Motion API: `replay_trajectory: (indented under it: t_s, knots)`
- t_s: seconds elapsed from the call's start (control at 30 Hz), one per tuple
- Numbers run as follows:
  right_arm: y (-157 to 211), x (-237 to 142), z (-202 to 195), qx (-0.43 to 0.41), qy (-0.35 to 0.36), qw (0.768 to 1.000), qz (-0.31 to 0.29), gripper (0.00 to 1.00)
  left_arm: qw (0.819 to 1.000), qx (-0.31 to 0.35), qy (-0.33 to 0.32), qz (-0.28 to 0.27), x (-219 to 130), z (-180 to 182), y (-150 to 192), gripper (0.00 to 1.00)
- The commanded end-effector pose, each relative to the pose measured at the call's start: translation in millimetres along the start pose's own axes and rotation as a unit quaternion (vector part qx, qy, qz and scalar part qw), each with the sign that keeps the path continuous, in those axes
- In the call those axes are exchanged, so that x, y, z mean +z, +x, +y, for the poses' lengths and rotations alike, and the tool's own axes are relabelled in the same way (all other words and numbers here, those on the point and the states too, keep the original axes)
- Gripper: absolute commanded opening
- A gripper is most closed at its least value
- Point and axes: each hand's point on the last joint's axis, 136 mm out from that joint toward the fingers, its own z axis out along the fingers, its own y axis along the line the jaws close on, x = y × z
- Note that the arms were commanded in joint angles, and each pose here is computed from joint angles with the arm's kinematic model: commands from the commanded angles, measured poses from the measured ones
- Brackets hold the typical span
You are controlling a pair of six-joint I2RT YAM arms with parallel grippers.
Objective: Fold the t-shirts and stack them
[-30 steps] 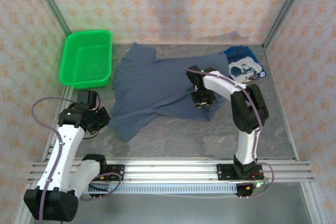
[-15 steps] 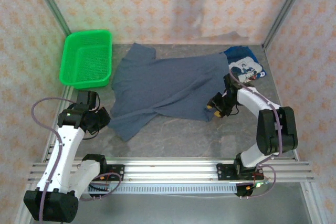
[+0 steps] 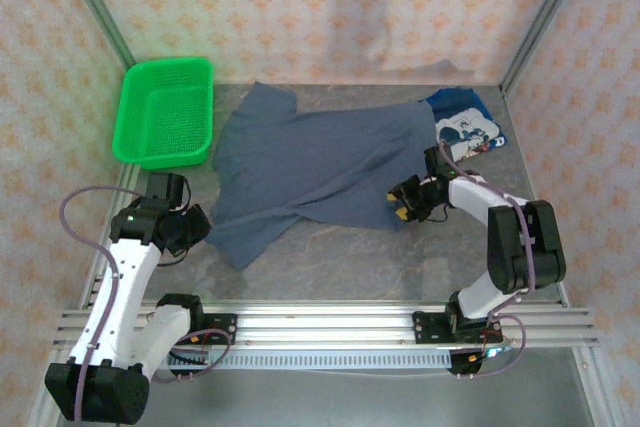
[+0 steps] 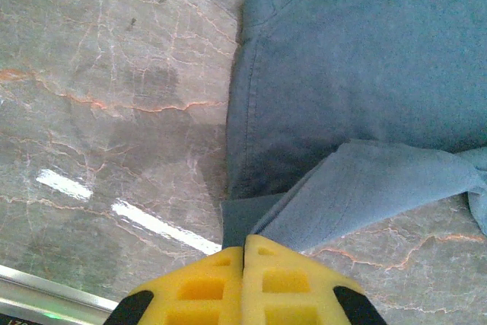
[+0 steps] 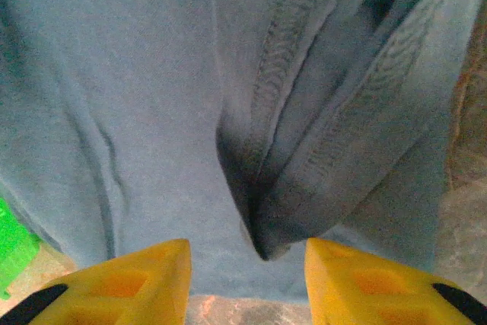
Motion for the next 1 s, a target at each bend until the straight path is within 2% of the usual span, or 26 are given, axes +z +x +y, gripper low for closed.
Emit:
replay_trajectory:
  t_s: [0.0, 0.27, 0.4, 0.57, 0.8, 0.97]
  knots:
    - [-12, 6, 2, 0.014, -0.001, 1.0, -0.013, 0.42, 1.0, -0.003, -0.002, -0.012, -7, 2, -4, 0.0]
    - [-13, 10, -6, 0.019, 0.022, 1.0, -0.01, 0.38, 1.0, -0.005, -0.004, -0.013, -6, 4, -3, 0.0]
    - [-20, 10, -7, 0.019, 0.035, 0.999, -0.023, 0.24, 1.0, -0.005, -0.005, -0.014, -6, 4, -3, 0.0]
    - [-29, -6, -9, 0.004, 0.062, 0.997, -0.043, 0.0, 1.0, -0.004, -0.009, -0.021, -10, 5, -6, 0.0]
    - [-28, -66, -8, -0.086, 0.134, 0.984, -0.085, 0.0, 0.999, -0.007, -0.006, -0.045, -26, 2, -15, 0.0]
    - [-24, -119, -22, -0.149, 0.215, 0.958, -0.118, 0.0, 0.997, -0.013, 0.0, -0.07, -41, 0, -21, 0.0]
